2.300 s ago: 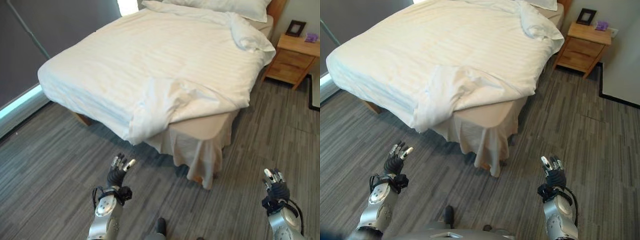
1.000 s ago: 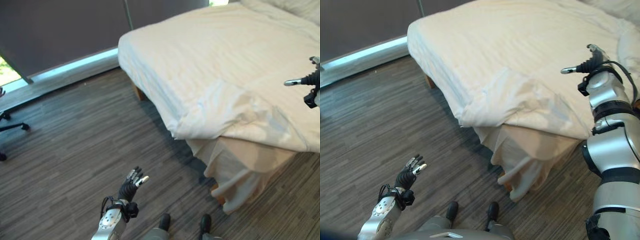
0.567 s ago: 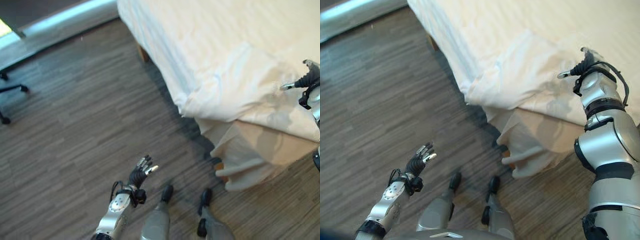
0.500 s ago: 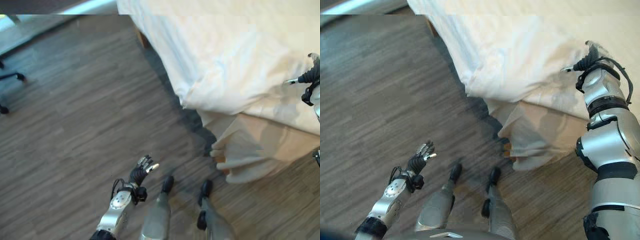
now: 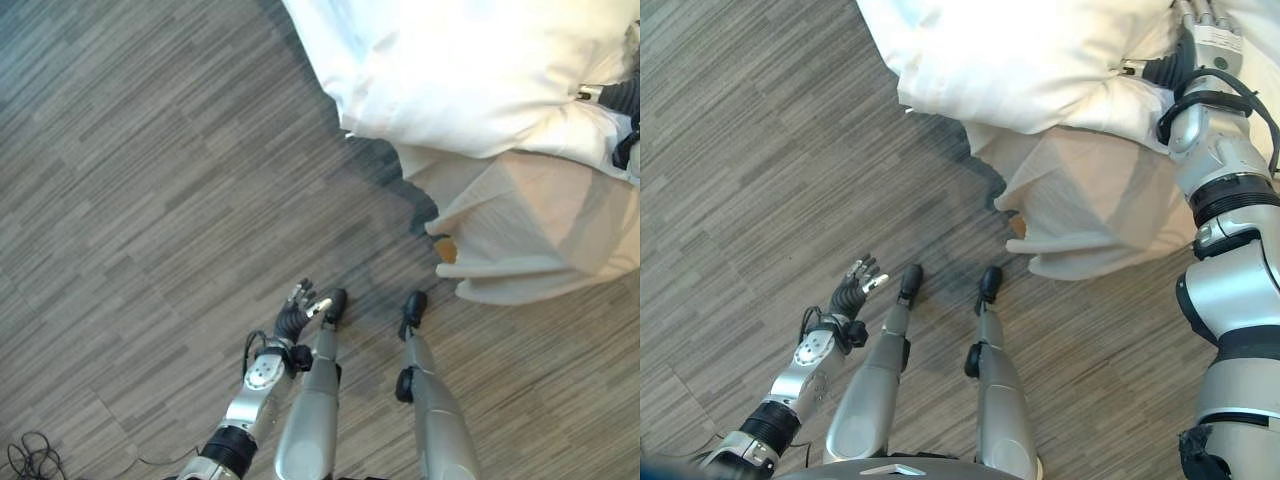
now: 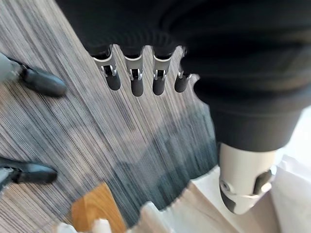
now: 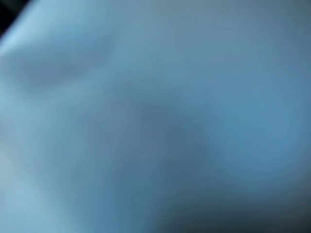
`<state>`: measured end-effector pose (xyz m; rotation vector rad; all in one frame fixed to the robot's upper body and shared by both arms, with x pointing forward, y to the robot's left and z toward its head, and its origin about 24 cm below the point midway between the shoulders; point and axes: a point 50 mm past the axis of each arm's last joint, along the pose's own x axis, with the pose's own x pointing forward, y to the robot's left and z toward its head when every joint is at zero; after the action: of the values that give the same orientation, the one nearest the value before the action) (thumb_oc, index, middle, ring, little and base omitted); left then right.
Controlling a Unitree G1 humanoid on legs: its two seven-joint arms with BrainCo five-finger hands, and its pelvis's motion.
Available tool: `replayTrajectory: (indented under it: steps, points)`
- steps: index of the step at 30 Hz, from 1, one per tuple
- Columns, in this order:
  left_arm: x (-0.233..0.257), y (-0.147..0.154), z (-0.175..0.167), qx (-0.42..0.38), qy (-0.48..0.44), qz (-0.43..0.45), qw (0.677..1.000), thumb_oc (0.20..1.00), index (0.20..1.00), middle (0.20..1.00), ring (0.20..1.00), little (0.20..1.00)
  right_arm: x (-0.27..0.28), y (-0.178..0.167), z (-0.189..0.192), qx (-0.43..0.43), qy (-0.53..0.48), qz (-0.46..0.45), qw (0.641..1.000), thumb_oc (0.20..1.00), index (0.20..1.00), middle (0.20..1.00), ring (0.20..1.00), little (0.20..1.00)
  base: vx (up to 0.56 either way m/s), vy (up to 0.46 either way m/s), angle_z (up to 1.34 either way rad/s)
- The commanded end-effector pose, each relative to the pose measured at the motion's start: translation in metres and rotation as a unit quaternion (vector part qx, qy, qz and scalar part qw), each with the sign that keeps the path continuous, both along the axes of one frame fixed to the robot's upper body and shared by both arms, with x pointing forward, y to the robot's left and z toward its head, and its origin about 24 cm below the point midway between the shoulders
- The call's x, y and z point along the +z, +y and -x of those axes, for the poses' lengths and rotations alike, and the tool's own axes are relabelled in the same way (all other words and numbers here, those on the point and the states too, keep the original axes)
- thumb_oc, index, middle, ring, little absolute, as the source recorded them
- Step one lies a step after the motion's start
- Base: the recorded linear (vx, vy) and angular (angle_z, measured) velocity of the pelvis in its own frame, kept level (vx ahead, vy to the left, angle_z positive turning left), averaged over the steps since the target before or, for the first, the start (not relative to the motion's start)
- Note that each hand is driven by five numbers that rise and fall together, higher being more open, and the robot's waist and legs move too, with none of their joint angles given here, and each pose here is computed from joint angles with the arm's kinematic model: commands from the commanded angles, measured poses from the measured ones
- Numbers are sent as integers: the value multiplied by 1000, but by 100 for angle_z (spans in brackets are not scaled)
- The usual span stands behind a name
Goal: Making the bed.
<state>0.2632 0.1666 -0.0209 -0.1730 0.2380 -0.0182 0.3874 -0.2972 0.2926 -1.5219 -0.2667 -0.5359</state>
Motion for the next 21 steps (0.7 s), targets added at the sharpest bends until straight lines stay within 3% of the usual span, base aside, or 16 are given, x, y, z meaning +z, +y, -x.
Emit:
replayTrajectory:
  steps: [1, 5, 9, 11, 13, 14, 18, 19, 21]
  points:
    - [20, 0, -7, 19, -55, 26, 998, 1000, 1000, 1000, 1000, 1000, -85, 8, -7, 8, 187, 68, 980, 200, 200, 200, 200, 200, 0, 0, 0]
    - [33, 2, -16, 22, -84, 24, 996, 1000, 1000, 1000, 1000, 1000, -152, 44, 14, 134, 278, 91, 947, 200, 200, 200, 200, 200, 16, 4, -2]
    - [28, 6, -10, 18, -77, 13, 997, 1000, 1000, 1000, 1000, 1000, -214, 27, 63, 161, 392, 47, 905, 200, 200, 200, 200, 200, 70, -7, 1]
    - [25, 14, -8, 30, -70, 9, 997, 1000, 1000, 1000, 1000, 1000, -263, 6, 97, 112, 440, -64, 889, 200, 200, 200, 200, 200, 107, 41, 5]
    - [22, 26, -2, 55, -66, 8, 996, 1000, 1000, 1000, 1000, 1000, -329, -17, 155, 3, 480, -224, 848, 200, 200, 200, 200, 200, 158, 58, -1]
    - [17, 34, 5, 71, -55, 11, 996, 1000, 1000, 1000, 1000, 1000, -375, -30, 215, -112, 498, -331, 793, 200, 200, 200, 200, 200, 165, 33, -12]
    - [1, 48, 23, 100, -16, 13, 995, 1000, 1000, 1000, 1000, 1000, -423, -23, 316, -266, 510, -450, 683, 200, 200, 200, 200, 200, 125, 25, -2]
    - [0, 48, 24, 100, -15, 13, 995, 1000, 1000, 1000, 1000, 1000, -424, -23, 316, -266, 510, -450, 683, 200, 200, 200, 200, 200, 79, 20, -19]
    - [-9, 56, 34, 114, 8, 17, 993, 1000, 1000, 1000, 1000, 1000, -439, -8, 360, -315, 538, -474, 621, 200, 200, 200, 200, 200, 108, 9, -20]
